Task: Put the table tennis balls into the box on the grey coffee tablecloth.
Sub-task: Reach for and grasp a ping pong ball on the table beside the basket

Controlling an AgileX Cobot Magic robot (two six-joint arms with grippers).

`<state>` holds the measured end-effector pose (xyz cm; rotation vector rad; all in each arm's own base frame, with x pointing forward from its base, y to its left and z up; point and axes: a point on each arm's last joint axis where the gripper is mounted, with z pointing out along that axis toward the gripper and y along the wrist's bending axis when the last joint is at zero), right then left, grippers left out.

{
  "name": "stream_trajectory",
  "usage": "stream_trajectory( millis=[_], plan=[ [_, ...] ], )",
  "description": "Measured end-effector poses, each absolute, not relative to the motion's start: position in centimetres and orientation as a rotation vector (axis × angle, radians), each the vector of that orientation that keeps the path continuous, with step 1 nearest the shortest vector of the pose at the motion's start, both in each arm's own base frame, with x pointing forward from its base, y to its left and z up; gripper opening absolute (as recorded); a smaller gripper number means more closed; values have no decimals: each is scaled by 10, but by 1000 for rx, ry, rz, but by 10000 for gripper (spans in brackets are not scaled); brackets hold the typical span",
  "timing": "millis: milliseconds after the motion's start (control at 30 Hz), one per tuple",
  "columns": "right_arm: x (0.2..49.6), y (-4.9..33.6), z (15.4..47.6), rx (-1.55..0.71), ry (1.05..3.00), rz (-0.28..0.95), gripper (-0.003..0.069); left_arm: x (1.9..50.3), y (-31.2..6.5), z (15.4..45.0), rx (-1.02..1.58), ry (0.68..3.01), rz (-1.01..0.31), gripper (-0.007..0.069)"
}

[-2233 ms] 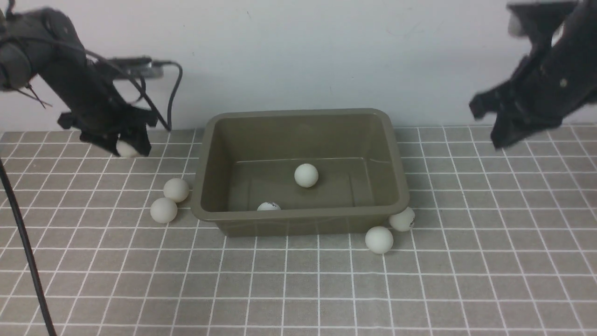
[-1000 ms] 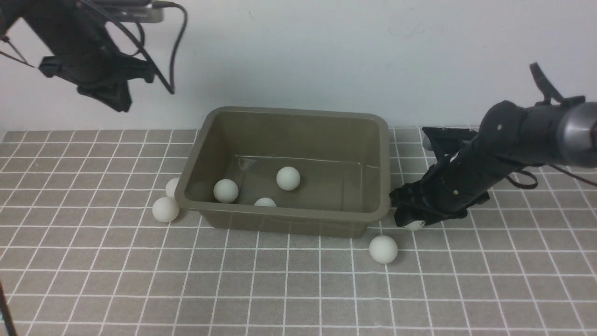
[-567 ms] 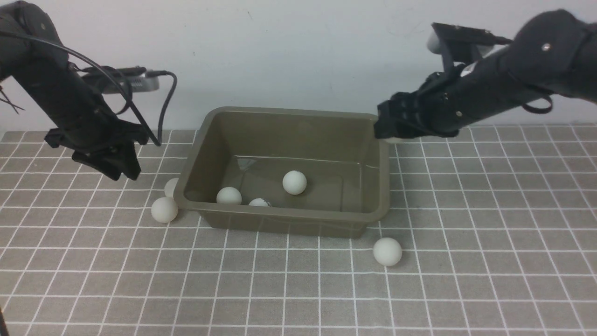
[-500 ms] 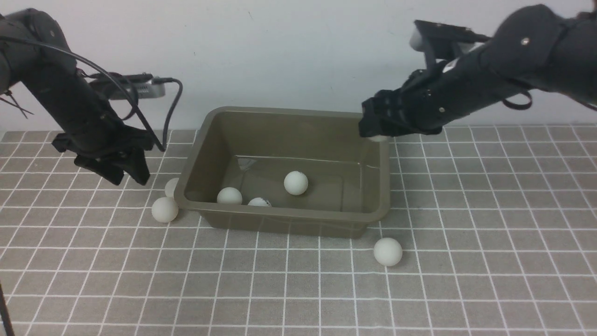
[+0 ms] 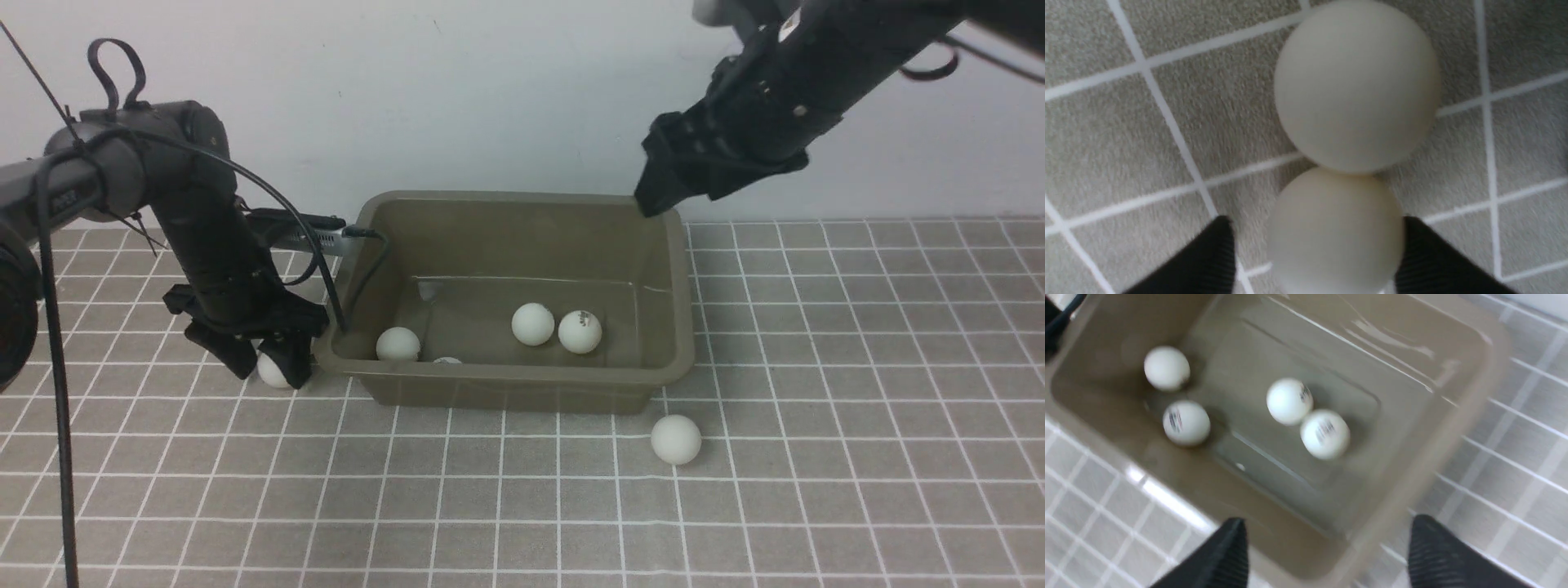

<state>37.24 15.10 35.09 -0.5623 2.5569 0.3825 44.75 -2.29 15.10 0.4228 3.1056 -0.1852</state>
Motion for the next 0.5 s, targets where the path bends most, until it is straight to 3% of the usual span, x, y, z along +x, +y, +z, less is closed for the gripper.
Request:
stream_trajectory(
  millis=[133, 200, 267, 300, 367, 400, 500],
  plan=[
    [359, 134, 356, -518, 2589, 297, 301, 447, -22, 154, 438, 3106, -164, 352],
    [351, 124, 340, -474, 2664, 280, 206, 448, -19, 164, 457, 3087, -105, 352],
    [345, 120, 325, -461, 2721, 273, 171, 449, -17, 174, 457, 3063, -71, 352],
    [337, 118, 302, -455, 2797, 274, 126, 447, -16, 194, 439, 3021, -41, 352],
    [331, 117, 282, -439, 2846, 297, 104, 443, -15, 215, 419, 2976, -29, 352],
    [325, 118, 260, -409, 2873, 348, 96, 437, -18, 243, 410, 2914, -37, 352],
    [318, 121, 238, -371, 2869, 426, 123, 427, -28, 273, 420, 2845, -102, 352]
  ],
)
